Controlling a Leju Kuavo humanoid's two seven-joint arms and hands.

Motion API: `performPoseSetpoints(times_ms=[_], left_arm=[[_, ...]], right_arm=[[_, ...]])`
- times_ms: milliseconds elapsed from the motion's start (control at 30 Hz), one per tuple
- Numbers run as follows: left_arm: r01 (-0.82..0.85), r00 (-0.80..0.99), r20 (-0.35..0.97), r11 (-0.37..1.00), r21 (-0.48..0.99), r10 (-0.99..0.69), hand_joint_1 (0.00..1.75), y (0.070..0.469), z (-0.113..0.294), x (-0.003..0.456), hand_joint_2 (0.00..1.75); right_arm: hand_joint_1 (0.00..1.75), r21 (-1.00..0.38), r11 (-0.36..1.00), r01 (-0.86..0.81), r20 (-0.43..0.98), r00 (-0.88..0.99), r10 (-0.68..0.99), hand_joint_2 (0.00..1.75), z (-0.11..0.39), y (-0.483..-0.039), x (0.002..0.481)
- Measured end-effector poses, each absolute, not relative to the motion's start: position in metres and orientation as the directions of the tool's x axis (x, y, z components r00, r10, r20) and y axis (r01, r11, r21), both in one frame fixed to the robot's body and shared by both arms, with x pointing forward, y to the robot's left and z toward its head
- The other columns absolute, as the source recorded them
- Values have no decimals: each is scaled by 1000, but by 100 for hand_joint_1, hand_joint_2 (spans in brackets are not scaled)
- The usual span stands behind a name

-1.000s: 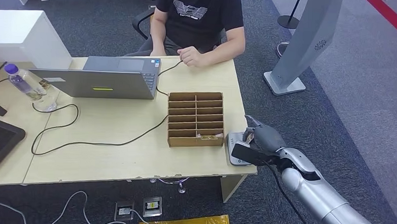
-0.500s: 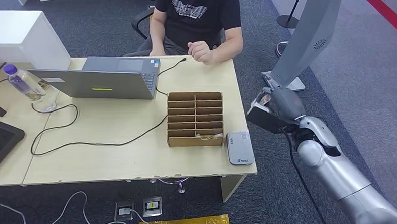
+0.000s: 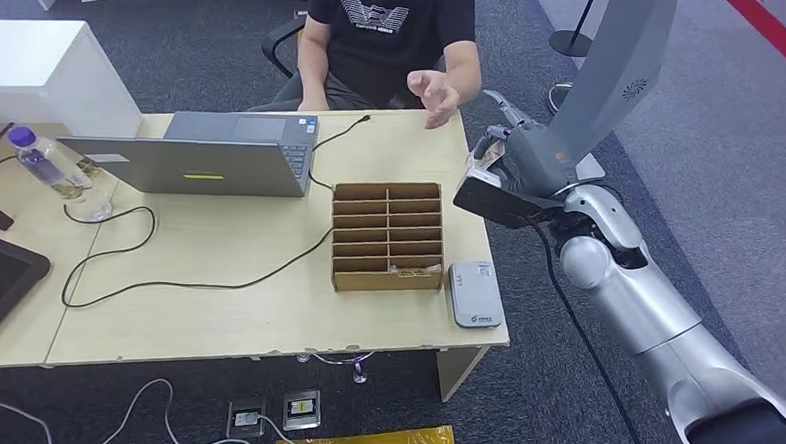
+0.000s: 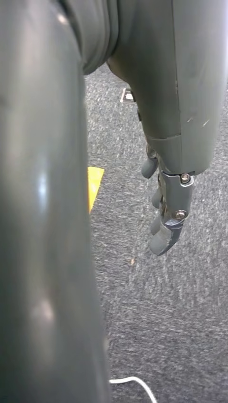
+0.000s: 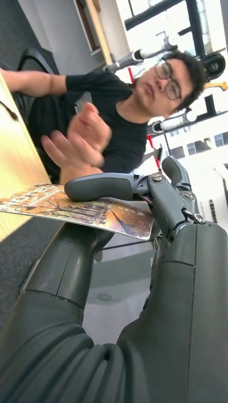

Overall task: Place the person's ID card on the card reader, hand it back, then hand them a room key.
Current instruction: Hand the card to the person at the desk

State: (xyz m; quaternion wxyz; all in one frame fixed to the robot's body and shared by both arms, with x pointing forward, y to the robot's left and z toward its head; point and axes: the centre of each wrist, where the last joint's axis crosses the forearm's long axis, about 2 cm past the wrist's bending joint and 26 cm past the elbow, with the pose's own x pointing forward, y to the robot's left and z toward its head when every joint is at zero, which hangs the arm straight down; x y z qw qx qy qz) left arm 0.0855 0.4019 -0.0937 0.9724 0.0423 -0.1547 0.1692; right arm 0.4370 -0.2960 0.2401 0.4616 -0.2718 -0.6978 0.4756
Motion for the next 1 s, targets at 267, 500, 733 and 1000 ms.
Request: performPoseSetpoints(times_ms=[267, 500, 733, 1000], left_arm=[[-337, 896, 315, 941, 27, 312, 0, 400, -94, 85, 0], [-300, 904, 325, 954, 18, 278, 0, 397, -95, 86, 0], [-276, 912, 321, 961, 15, 257, 0, 395, -95, 85, 0], [-265, 915, 318, 964, 13, 248, 0, 394, -95, 85, 0]], right_arm=[[175, -910, 406, -86, 403, -421, 813, 175, 232, -279, 443], [175, -921, 382, -78, 377, -424, 823, 175, 229, -250, 452], [175, -925, 369, -90, 374, -392, 841, 175, 227, -241, 459], [0, -936, 339, -96, 350, -369, 861, 175, 224, -239, 460]])
